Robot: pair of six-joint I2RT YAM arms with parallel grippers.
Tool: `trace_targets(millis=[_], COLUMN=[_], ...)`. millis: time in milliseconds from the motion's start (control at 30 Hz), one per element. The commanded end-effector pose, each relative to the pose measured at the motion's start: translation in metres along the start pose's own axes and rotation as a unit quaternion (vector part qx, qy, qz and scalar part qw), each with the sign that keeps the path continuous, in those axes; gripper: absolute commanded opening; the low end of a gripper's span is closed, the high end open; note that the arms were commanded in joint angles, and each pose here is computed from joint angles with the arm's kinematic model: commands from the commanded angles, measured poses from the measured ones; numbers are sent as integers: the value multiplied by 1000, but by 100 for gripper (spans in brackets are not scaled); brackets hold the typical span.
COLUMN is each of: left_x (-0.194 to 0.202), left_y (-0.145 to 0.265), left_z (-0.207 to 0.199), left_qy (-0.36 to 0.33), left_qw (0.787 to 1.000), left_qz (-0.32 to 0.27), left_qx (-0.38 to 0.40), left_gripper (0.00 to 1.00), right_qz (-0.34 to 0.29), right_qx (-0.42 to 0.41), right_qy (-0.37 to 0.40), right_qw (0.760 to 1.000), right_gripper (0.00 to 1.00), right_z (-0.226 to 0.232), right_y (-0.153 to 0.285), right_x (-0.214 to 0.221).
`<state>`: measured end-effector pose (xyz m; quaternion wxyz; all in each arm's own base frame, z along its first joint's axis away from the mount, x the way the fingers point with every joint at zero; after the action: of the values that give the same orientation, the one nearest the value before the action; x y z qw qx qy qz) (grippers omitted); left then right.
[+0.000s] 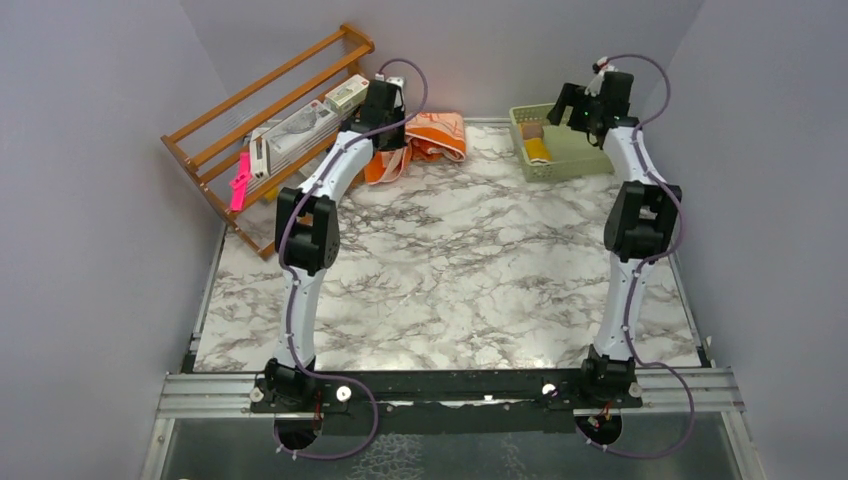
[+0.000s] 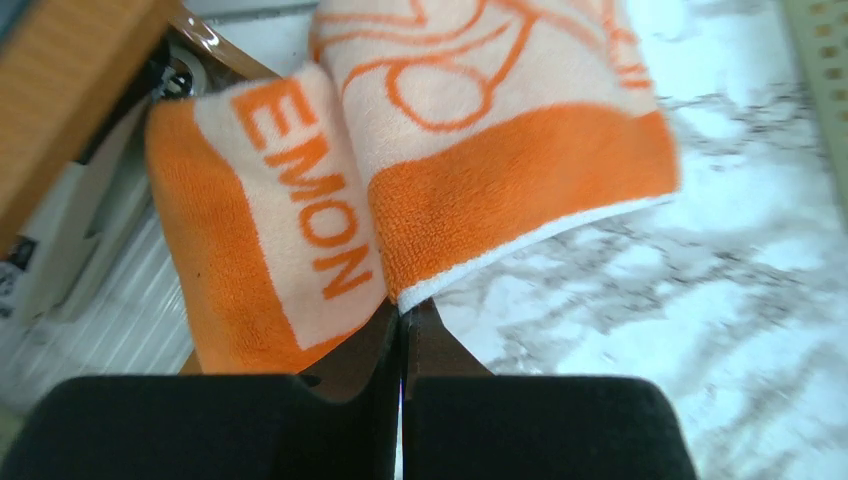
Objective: Roll the towels
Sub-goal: Pick up the towel at the corner of the board.
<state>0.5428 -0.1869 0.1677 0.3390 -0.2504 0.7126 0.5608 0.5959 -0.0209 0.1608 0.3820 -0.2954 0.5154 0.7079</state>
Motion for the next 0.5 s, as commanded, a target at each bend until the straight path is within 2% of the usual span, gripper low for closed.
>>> trace_targets(millis=[0,167,300,400,467], left_x=[-78,-98,-107,-110,-105], left_y=[112,208,318,401,422], left_z=[-23,-52,-72,-72,-62], left_qy=[-10,-25,-32,-23,-20], left_qw=[992,979,960,941,944], left_qz=[-111,-132,-186,-252,-268], left_qx=[66,153,208,225,190], left_gripper=[0,0,0,0,0], right_qz=[-148,-170,-164,-124,-81], right_qx=[-22,-54,-71,-101,-124], right_qy=[29,35,49,45,57], right_qw=[988,983,983,986,987], right_gripper=[91,93,94,94,94], right_z=[42,70,93,110,130], right_y=[78,136,173,173,158], right_x=[-90,-98,-74,-44,-21])
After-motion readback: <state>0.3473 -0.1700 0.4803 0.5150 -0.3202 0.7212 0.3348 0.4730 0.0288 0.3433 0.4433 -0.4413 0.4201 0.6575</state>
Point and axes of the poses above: each gripper's point midway between its finger pads, its own y axis back along the fingers, its own z axis along the line the jaws close on, x = y × z, the point moved 7 cm from there along y, back along the fingers, and after that the axes turned 2 degrees about -y, right-handed, at the moved point
